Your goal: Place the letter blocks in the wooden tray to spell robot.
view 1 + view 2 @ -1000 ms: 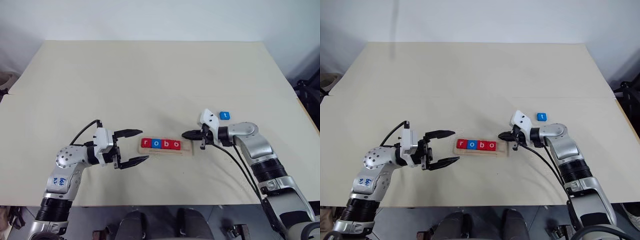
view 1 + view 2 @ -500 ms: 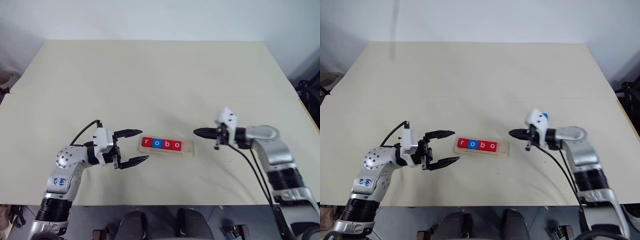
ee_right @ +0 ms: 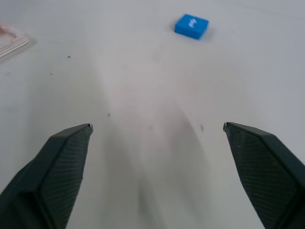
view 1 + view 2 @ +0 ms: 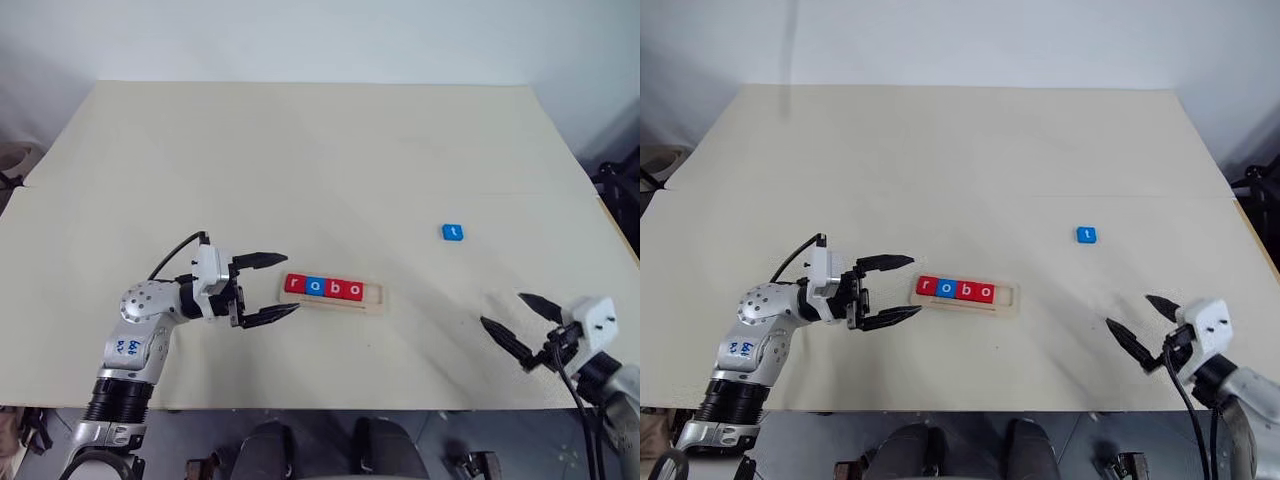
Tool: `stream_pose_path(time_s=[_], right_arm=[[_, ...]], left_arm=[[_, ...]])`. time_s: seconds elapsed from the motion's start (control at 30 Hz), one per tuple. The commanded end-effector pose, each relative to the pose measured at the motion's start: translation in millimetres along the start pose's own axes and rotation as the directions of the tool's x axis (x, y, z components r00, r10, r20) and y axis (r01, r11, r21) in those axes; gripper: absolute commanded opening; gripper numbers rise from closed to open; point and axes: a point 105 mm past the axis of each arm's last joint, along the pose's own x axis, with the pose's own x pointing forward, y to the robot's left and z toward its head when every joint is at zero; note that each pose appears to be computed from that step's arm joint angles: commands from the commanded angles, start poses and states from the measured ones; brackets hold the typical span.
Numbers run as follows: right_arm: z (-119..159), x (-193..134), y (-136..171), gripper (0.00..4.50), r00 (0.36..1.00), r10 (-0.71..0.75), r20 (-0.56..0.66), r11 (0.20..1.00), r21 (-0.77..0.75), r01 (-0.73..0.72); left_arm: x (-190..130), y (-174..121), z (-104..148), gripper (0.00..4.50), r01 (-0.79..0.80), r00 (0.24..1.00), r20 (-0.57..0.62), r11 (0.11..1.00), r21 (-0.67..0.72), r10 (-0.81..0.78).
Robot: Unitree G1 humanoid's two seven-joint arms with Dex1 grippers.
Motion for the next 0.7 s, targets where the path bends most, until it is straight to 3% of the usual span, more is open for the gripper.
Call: stream_pose_path(time_s=[0.03, 0.2, 0.37, 0.7], right_arm=[[15.8, -1.1, 1.1, 4.48, 0.997, -0.03, 0.076, 0.999, -0.028, 0.033], [25.4, 15.7, 2.5, 4.48, 0.996, -0.013, 0.084, 0.999, -0.029, 0.016], [26.8, 52.3, -15.5, 4.48, 0.994, -0.039, -0.103, 0.997, -0.065, 0.032], [66.0, 135.0, -31.2, 4.48, 0.988, -0.038, -0.148, 0.998, 0.052, 0.046]], left_arm=[[2.3, 1.3, 6.2, 4.5, 0.018, 1.0, 0.016, 0.999, 0.031, -0.019], [2.2, 2.6, 7.2, 4.5, 0.019, 1.0, 0.014, 0.999, 0.04, -0.019], [1.1, 1.0, 7.6, 4.5, 0.008, 1.0, 0.011, 0.999, 0.049, -0.009], [-3.8, -3.5, 9.9, 4.5, -0.034, 0.999, 0.01, 0.997, 0.066, 0.034]])
